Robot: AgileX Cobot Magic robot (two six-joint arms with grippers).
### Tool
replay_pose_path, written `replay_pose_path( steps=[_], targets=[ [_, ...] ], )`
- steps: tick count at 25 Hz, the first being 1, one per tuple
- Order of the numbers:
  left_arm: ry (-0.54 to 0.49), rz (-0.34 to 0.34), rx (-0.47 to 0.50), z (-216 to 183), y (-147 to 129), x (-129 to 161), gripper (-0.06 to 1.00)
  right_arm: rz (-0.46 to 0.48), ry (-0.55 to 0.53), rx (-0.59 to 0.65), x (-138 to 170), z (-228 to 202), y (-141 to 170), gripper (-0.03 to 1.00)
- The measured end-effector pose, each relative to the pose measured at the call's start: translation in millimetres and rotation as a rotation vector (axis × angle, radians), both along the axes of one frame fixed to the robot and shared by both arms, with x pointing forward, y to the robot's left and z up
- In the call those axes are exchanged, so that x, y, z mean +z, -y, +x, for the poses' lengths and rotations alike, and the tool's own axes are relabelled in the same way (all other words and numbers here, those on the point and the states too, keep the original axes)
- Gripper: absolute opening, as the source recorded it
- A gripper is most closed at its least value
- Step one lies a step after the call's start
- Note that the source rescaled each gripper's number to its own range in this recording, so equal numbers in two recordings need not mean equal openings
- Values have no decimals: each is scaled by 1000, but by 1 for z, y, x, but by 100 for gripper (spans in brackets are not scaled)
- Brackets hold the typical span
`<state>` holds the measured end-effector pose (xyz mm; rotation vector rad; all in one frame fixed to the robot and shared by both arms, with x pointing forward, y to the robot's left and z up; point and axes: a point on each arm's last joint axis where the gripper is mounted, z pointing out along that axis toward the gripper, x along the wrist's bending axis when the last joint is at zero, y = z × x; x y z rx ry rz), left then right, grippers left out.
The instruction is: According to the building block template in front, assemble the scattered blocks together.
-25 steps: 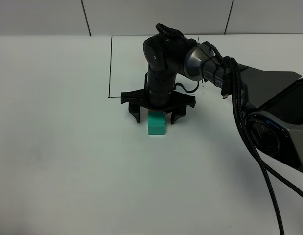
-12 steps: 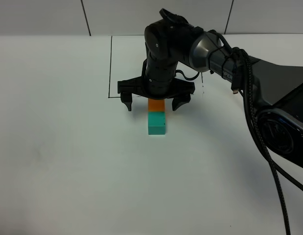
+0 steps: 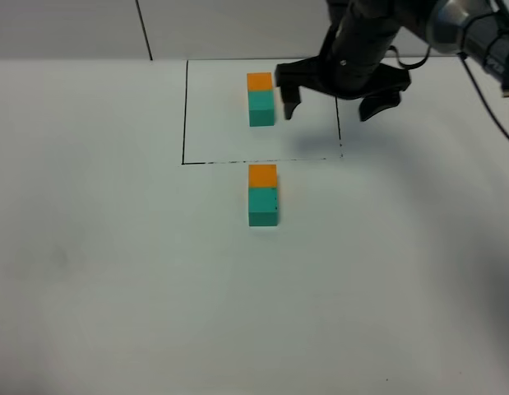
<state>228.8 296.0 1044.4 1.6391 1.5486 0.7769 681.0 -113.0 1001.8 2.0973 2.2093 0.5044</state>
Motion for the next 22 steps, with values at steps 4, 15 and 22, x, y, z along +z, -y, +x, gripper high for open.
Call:
replay_pose_path(
  steps=[4,15,22],
  targets=[
    [0,0,0,0,0,0,67,13,27,-65,6,3,53,99],
    [0,0,0,0,0,0,67,-50,152,-169,35,-84,149,99],
    [0,0,0,0,0,0,67,-94,320,-150,83,-175,162,100]
  ],
)
